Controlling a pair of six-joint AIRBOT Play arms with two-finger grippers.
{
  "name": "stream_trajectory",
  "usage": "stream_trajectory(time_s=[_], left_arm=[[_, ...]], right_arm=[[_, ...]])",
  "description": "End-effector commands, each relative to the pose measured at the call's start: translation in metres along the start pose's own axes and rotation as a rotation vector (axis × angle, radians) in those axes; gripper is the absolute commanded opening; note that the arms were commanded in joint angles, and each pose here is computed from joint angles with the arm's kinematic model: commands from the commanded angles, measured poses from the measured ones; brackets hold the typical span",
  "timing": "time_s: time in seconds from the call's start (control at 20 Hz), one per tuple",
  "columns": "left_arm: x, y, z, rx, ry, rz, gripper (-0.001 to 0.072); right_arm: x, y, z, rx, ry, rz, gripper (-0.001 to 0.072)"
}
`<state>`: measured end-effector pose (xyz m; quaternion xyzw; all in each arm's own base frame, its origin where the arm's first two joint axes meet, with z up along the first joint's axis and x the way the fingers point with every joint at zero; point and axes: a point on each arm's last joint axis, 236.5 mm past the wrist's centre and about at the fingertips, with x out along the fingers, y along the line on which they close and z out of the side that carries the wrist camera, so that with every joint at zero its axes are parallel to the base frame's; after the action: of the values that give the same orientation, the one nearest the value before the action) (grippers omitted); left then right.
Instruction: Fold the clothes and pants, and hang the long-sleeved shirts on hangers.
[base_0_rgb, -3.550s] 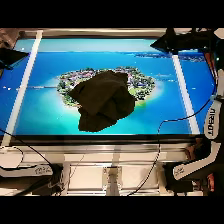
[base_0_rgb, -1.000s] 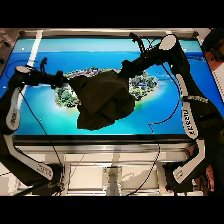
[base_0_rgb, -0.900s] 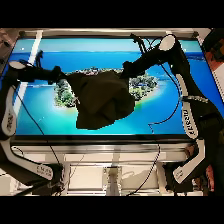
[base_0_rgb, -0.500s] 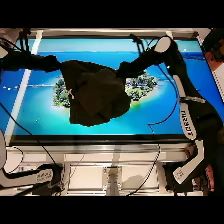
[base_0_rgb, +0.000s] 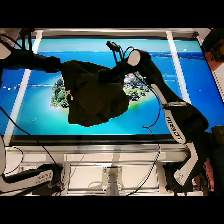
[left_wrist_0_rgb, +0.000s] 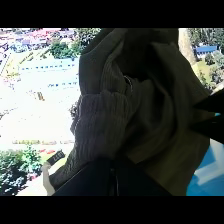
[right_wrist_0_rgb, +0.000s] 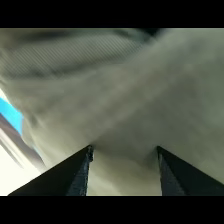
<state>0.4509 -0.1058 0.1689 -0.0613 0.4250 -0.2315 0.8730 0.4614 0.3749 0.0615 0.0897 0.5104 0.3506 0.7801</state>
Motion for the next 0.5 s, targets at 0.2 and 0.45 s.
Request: stream_trajectory(time_s=[0.2,0.45], left_arm=[[0.004,-0.012,-0.001,0.022,0.009,-0.014,0.0050],[0.006,-0.019,-0.002,0.031,0.012,-0.025,0.0050]], right_arm=[[0.024,0.027,0.005,0.037,-0.055,0.032,0.0455],[0.053,0.024,-0.025,0.084,0.056,0.052,0.0189]])
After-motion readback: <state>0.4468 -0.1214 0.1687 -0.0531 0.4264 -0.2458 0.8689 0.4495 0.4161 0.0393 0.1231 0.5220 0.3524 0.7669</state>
